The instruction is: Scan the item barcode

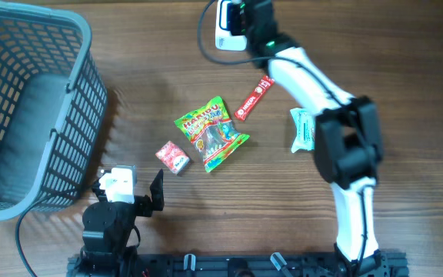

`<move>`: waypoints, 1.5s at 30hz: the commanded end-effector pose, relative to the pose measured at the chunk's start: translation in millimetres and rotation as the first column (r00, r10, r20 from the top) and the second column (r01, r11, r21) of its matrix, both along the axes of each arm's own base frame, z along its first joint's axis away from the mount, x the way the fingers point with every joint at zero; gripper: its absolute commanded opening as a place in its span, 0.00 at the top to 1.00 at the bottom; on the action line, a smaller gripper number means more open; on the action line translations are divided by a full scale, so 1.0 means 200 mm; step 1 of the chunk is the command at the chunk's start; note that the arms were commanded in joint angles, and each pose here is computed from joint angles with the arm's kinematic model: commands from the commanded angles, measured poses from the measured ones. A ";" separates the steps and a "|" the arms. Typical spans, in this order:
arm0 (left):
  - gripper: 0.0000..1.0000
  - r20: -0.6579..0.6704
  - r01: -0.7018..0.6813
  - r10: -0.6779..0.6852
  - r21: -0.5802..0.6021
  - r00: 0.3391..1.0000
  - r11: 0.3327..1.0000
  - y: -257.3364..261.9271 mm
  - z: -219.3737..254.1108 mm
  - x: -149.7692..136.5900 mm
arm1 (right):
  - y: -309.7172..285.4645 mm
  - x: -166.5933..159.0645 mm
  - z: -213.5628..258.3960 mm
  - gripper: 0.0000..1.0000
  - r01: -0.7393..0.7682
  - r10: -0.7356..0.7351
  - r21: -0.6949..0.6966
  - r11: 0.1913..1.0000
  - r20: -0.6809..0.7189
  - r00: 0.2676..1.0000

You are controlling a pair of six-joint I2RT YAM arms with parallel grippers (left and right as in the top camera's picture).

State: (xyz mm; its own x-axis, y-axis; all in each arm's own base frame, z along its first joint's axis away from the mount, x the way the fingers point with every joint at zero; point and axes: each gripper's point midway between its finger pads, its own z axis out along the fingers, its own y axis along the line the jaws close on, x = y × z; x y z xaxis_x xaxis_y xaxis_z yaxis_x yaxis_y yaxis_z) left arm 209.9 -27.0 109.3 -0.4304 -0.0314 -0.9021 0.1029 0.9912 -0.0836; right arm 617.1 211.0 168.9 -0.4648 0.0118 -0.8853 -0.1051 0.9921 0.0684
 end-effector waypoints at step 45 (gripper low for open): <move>0.00 0.000 -0.001 0.001 0.015 1.000 1.000 0.01 -0.02 0.00 | -2.52 -1.01 0.61 0.00 0.714 -0.615 0.402 0.574 -0.364 0.700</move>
State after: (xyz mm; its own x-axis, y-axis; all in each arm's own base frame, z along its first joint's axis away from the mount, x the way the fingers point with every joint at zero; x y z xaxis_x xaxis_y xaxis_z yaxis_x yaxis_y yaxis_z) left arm 209.9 -27.0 109.0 -0.4311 -0.0313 -0.9018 0.1028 0.9912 -0.0836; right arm 388.7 -360.8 162.5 -0.3050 0.8449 -0.4394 0.8134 0.4711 0.3412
